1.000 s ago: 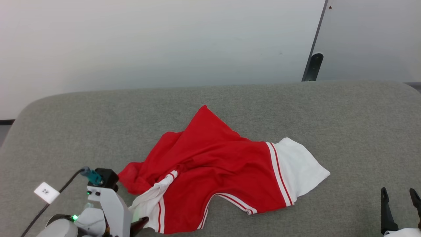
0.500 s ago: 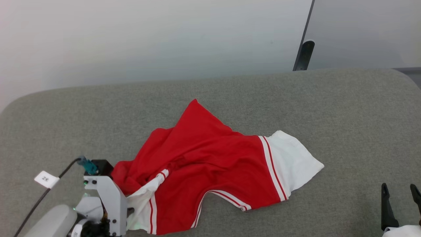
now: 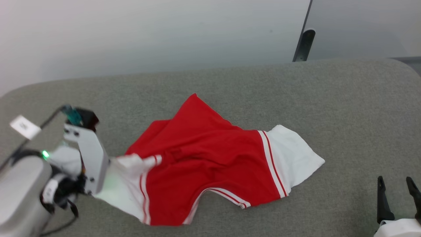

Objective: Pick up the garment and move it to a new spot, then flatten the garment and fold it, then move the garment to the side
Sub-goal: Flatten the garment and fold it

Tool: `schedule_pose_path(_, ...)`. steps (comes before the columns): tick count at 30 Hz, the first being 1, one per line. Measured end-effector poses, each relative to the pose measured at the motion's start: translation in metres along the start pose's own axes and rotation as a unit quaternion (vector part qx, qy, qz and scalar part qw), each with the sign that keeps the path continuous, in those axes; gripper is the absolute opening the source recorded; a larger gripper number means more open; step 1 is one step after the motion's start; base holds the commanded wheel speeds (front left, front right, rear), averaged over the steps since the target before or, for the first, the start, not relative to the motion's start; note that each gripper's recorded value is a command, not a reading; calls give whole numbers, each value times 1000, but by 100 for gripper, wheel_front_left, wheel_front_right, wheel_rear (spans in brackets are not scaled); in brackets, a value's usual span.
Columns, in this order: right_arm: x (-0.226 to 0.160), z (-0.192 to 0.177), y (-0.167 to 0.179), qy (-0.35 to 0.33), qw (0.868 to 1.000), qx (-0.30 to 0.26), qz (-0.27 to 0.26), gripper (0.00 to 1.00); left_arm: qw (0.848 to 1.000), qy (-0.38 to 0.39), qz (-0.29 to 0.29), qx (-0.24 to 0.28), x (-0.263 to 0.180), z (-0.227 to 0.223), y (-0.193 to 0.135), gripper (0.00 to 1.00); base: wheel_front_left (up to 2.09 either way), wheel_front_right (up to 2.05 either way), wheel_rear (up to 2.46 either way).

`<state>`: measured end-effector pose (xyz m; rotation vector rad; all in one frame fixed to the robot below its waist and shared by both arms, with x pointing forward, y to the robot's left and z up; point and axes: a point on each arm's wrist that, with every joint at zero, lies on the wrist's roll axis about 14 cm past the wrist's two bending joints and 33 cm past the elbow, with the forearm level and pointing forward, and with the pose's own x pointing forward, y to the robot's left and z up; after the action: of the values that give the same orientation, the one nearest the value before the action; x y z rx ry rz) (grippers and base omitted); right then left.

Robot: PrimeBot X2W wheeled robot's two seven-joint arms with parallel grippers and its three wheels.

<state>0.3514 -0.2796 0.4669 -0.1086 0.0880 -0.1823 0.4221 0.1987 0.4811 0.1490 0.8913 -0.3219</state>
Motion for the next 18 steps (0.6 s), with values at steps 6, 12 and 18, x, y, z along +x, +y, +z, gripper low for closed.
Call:
schedule_pose_path(6, 3, -3, 0, 5, 1000, 1, -1, 100, 1000, 5, 24, 11, 11, 16, 17, 0, 0, 0, 0)
schedule_pose_path(12, 1, -13, -8, 19, 1000, 1, -14, 100, 999, 38, 14, -13, 41, -5, 15, 0, 0, 0, 0)
schedule_pose_path(18, 0, -17, -11, 24, 1000, 0, -19, 100, 998, 45, 19, -42, 56, -18, 23, 96, 0, 0, 0)
